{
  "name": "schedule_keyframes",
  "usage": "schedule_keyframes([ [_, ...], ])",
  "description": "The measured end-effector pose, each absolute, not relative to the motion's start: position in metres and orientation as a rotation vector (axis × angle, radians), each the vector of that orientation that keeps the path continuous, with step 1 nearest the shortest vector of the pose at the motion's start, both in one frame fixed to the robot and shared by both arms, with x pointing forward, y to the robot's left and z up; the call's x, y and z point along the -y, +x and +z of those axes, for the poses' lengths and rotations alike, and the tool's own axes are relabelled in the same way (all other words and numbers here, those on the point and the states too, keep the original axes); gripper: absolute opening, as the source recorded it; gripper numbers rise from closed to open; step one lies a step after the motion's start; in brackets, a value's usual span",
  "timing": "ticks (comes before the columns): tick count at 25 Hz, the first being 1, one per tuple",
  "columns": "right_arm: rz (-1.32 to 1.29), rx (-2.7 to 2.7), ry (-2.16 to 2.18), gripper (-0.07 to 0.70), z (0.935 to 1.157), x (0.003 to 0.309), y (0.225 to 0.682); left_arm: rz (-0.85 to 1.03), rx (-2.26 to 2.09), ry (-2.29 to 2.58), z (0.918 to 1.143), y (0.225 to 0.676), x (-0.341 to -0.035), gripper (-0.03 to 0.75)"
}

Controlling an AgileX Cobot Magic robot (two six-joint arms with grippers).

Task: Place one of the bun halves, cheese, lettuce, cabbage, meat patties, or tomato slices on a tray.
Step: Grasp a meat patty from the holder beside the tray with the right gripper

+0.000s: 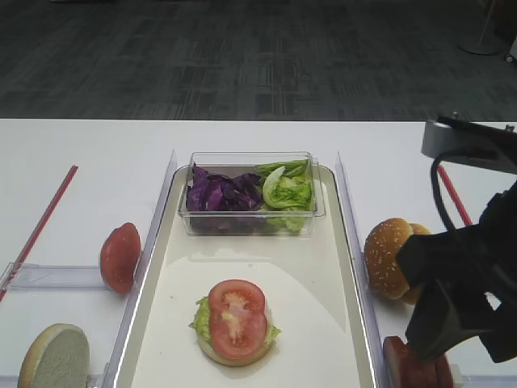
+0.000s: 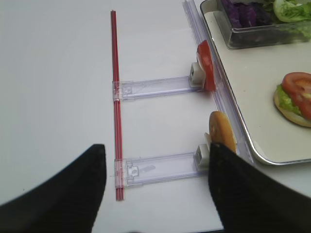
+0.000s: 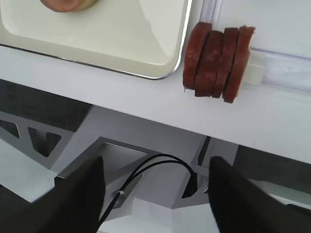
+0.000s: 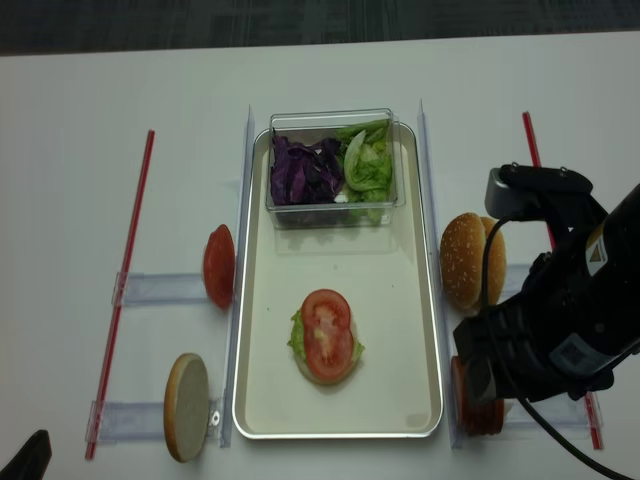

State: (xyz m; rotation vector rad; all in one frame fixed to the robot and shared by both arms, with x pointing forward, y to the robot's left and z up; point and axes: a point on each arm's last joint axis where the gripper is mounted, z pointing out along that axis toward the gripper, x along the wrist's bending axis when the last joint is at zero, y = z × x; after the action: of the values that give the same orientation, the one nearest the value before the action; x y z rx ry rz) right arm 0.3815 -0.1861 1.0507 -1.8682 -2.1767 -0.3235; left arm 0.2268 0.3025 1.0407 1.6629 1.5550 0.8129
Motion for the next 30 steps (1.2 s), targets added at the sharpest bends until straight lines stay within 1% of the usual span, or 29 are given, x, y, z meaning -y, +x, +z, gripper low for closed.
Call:
schedule_keyframes([
  [9, -0.193, 2.151, -1.878, 0.487, 1.032, 0.179, 0.395, 0.813, -1.555, 1.663, 1.041, 0.227, -0.303, 0.433],
  [19, -0.152, 2.171, -1.879, 0.487, 1.027, 0.176, 0.402, 0.813, -1.555, 1.663, 1.041, 0.227, -0.303, 0.433],
  [26, -0.020, 2.307, -1.831, 0.485, 1.016, 0.153, 0.412, 0.813, -1.555, 1.663, 1.041, 0.227, -0.303, 0.433],
  [30, 0.005, 2.338, -1.839, 0.484, 1.009, 0.141, 0.419, 0.813, -1.555, 1.663, 1.041, 0.227, -0.303, 0.433],
])
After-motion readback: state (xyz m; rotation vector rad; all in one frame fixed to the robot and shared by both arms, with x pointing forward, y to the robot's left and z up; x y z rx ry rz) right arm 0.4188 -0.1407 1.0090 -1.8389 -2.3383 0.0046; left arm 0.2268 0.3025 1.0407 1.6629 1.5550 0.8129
